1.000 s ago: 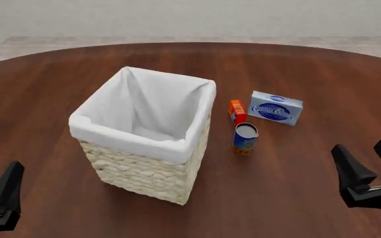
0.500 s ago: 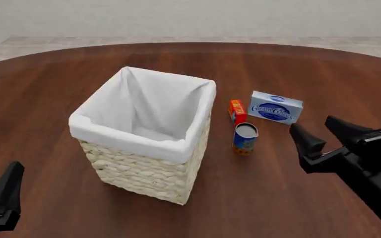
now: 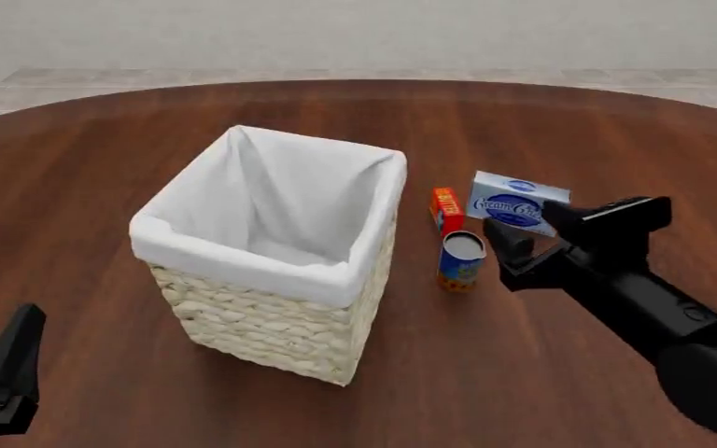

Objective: Pick up the alphabet soup and put it in the basket.

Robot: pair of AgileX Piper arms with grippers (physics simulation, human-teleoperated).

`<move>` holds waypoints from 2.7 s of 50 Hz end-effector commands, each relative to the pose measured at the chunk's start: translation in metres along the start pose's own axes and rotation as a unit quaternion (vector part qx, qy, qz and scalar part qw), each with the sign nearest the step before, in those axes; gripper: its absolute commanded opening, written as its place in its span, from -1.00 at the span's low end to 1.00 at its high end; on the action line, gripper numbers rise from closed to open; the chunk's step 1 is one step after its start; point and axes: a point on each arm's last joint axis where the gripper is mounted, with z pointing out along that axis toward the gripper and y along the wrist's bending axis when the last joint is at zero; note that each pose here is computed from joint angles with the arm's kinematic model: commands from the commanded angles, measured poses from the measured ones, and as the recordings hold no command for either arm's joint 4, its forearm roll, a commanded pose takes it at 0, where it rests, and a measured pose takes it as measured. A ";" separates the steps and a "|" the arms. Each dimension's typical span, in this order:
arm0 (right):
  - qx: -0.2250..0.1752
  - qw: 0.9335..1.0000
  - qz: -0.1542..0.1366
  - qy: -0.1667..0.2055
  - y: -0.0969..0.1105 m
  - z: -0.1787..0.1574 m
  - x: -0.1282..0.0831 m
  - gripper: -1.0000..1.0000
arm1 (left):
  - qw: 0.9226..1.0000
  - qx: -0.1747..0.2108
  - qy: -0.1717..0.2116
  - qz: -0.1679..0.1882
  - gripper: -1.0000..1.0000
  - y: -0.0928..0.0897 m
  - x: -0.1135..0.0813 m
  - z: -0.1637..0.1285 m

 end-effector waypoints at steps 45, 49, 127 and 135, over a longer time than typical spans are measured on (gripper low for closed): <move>-0.005 0.991 -0.022 0.129 0.000 0.089 0.041 1.00 | 1.000 0.000 0.000 0.000 1.00 0.000 0.000 0.000; -0.004 0.991 -0.021 0.129 0.000 0.089 0.042 1.00 | 1.000 0.000 0.000 0.000 1.00 0.000 0.000 0.000; -0.006 0.981 -0.012 0.193 0.001 0.111 0.083 -1.00 | 1.000 0.000 0.000 0.000 1.00 0.000 0.000 0.000; -0.008 0.982 -0.016 0.186 0.003 0.110 0.079 -1.00 | 1.000 0.000 0.000 0.000 1.00 0.000 0.000 0.000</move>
